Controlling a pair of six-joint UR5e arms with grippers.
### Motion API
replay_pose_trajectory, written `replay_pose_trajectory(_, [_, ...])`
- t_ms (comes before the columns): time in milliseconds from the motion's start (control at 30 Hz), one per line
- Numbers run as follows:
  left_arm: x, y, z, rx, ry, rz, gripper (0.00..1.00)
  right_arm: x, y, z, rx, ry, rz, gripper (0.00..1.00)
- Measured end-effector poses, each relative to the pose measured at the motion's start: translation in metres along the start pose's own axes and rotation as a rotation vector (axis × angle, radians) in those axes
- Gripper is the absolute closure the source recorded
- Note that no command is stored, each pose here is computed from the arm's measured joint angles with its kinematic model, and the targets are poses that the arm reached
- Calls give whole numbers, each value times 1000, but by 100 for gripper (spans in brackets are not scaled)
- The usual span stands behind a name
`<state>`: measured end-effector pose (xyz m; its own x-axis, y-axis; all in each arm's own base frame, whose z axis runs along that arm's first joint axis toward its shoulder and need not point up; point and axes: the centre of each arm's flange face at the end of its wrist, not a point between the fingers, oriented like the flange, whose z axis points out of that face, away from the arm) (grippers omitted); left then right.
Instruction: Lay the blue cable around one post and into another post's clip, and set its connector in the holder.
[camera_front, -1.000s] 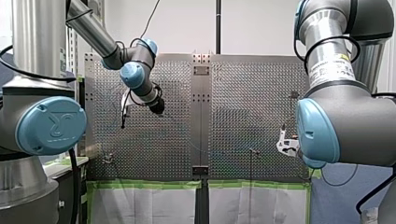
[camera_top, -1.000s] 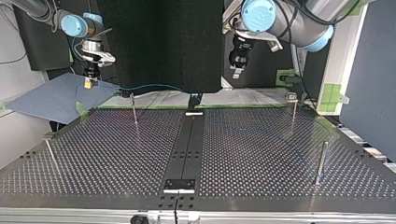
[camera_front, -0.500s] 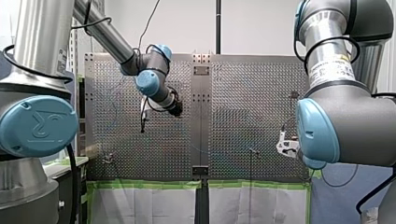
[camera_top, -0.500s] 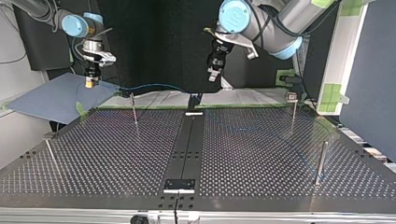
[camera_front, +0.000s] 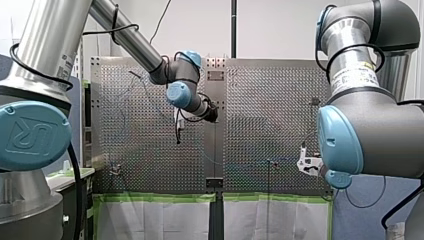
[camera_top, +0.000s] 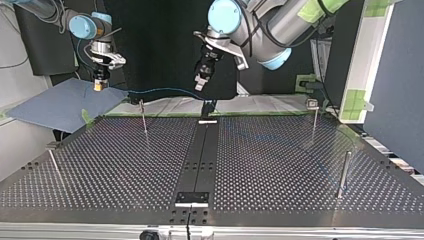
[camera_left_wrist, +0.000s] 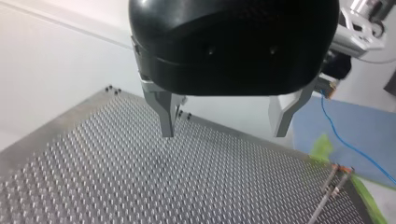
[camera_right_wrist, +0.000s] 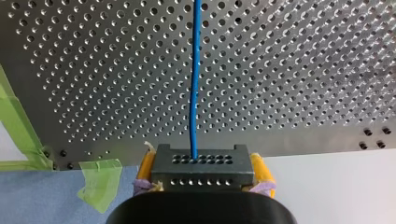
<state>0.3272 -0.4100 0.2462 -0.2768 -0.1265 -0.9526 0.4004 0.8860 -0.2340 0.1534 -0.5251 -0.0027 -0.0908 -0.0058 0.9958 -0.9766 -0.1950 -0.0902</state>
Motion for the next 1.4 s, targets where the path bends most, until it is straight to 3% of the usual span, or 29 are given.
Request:
replay_pose_trajectory(267, [7, -34, 17, 47, -52, -2, 0, 1, 2, 1, -2, 6, 1, 100])
replay_pose_trajectory(600, [22, -87, 39, 74, -146, 61, 0, 5, 5, 8, -5, 22, 6, 100])
replay_pose_trajectory(800, [26, -99, 65, 71, -206, 81, 0, 6, 6, 9, -5, 26, 5, 100])
replay_pose_trajectory(933, [34, -90, 81, 39, -226, 79, 0, 6, 7, 9, -5, 26, 5, 100])
replay_pose_trajectory(1033, [47, -73, 93, 5, -224, 87, 0, 6, 6, 9, -5, 25, 5, 100])
replay_pose_trajectory(1400, [114, -4, 114, -64, -156, 122, 0, 5, 7, 9, -5, 23, 5, 100])
